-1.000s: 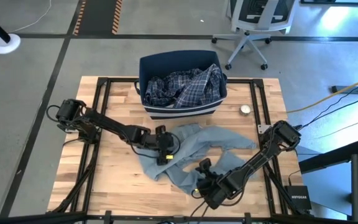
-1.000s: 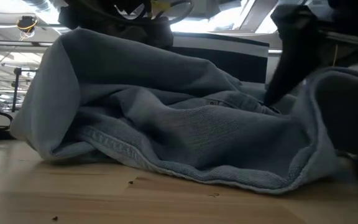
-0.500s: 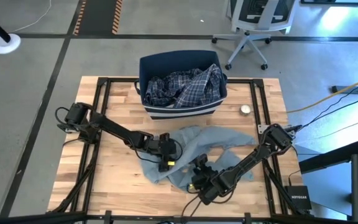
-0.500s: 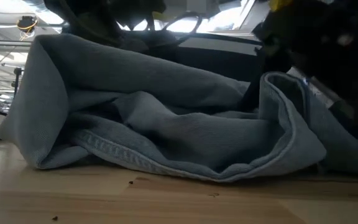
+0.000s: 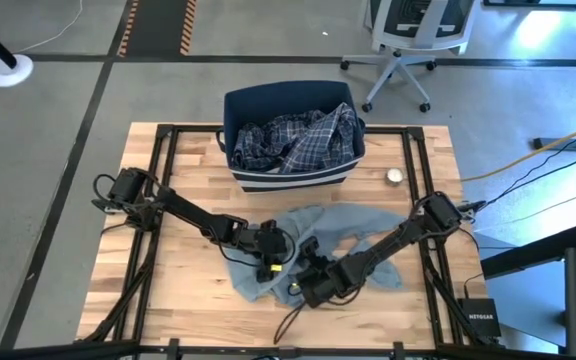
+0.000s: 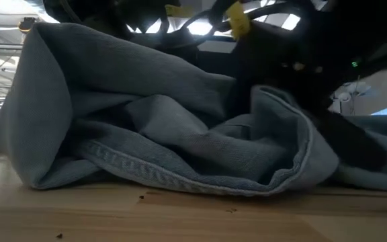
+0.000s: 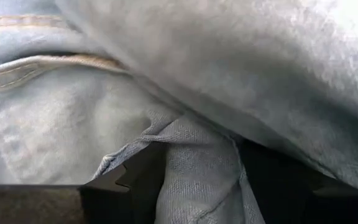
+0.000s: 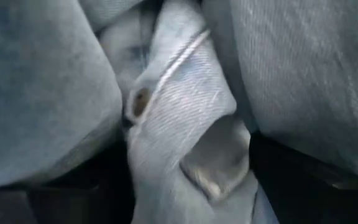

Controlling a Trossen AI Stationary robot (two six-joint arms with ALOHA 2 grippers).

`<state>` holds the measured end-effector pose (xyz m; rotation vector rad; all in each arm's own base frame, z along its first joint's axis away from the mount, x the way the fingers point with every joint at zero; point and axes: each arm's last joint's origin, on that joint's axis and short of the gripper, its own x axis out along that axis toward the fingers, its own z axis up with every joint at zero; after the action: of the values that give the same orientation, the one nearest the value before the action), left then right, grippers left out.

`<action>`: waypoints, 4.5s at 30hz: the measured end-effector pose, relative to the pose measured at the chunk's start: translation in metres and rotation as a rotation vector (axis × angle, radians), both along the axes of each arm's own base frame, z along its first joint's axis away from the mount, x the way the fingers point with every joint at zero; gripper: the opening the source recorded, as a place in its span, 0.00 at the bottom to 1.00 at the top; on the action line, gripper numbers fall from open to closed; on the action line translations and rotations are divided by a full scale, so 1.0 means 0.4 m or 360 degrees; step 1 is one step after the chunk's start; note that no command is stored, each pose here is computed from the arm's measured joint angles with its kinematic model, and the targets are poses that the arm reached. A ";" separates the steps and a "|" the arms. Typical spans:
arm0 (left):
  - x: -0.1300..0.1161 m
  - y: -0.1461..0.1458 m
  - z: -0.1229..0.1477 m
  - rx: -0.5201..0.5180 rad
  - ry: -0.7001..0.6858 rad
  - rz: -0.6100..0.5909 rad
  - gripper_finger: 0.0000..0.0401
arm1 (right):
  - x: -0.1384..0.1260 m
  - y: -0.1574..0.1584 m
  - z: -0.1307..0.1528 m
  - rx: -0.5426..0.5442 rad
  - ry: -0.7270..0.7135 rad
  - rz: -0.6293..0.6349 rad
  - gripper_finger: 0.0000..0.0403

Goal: Sort clothes
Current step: Put the blue pants into the blue laundry bin

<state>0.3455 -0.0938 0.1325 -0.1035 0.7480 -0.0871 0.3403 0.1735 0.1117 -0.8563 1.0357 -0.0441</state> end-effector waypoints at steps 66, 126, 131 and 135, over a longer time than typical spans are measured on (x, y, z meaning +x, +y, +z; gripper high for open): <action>-0.290 0.051 0.315 0.0571 -0.0352 0.0842 0.52 | -0.263 -0.307 1.024 -0.0158 -0.1420 0.0077 0.11; -0.280 0.080 0.287 0.0537 -0.0163 0.0779 0.52 | 0.028 -0.772 0.625 0.0150 -0.0129 -0.0402 0.50; -0.280 0.079 0.287 0.0532 -0.0165 0.0784 0.52 | -0.010 -0.718 0.736 0.0149 -0.0073 -0.0329 0.53; -0.280 0.079 0.286 0.0509 -0.0168 0.0804 0.52 | -0.039 -0.684 0.792 0.0129 -0.0059 -0.0305 0.53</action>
<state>0.2337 -0.0620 0.2469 0.0192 0.6042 0.5037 0.3247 -0.1001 0.4284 -0.6788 1.0749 -0.1784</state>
